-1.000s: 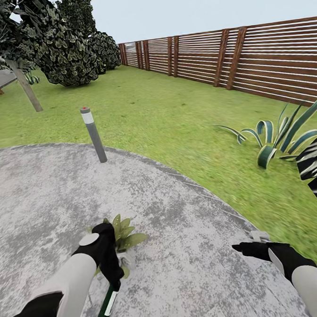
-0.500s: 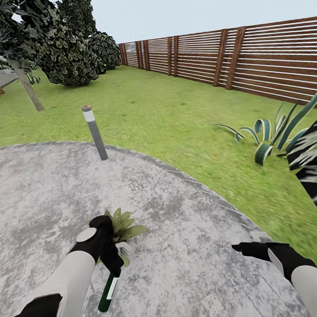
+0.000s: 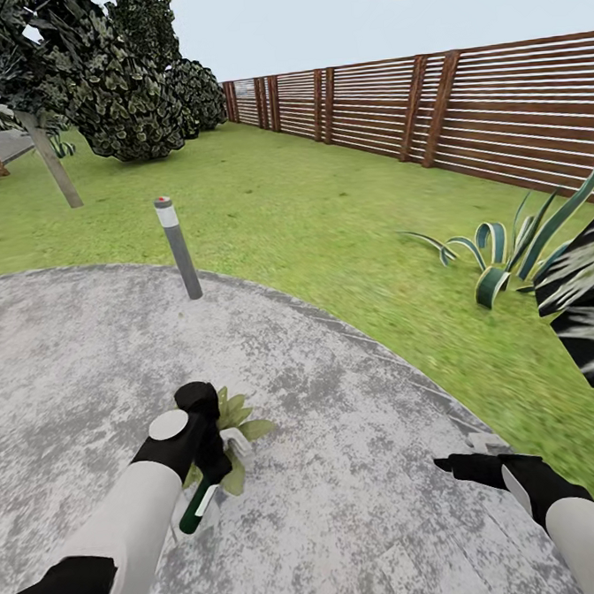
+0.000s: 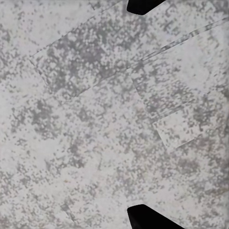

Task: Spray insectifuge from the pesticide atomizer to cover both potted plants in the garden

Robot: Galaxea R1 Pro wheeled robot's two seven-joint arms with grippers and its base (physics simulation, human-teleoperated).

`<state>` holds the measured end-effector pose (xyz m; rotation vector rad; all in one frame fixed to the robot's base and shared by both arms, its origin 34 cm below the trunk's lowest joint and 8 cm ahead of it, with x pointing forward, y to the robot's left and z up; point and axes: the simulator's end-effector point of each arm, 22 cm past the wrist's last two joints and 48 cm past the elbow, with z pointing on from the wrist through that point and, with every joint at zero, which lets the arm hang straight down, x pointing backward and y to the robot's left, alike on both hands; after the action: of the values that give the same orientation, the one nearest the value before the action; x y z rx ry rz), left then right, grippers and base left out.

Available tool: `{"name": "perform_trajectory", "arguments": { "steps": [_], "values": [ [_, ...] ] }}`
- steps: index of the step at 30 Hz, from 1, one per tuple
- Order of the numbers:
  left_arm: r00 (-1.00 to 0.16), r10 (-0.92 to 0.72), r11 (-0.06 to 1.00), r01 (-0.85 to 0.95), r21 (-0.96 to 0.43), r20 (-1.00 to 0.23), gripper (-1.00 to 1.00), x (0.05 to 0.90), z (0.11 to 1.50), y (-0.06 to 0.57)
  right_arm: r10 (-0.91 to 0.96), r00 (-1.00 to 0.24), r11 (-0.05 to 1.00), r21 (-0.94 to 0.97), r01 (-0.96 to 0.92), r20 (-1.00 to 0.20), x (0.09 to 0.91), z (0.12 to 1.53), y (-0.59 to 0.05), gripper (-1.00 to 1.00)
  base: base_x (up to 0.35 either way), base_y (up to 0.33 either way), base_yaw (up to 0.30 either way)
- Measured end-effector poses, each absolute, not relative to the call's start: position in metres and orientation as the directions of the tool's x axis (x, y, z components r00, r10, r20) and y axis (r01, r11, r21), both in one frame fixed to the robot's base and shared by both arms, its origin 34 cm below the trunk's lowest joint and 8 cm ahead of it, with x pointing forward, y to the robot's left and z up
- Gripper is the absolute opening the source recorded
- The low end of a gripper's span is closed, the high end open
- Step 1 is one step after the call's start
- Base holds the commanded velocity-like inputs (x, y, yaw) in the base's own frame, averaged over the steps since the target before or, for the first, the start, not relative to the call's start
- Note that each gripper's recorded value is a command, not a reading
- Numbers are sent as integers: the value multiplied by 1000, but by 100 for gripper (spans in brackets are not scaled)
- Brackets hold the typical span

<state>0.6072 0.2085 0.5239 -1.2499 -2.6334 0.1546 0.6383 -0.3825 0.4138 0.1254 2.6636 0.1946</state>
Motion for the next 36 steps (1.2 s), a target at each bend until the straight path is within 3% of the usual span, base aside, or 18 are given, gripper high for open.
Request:
{"name": "perform_trajectory", "arguments": {
  "steps": [21,36],
  "values": [
    [-607,750,649,751,-117,262,-100,602,519,278,121,-888,986,158,55,-443,638,414,-382,100,0,0,0],
    [-581,744,655,731,-191,330,-100,571,501,284,121,-889,986,159,56,-442,638,413,-382,100,-10,6,0]
  ]
}}
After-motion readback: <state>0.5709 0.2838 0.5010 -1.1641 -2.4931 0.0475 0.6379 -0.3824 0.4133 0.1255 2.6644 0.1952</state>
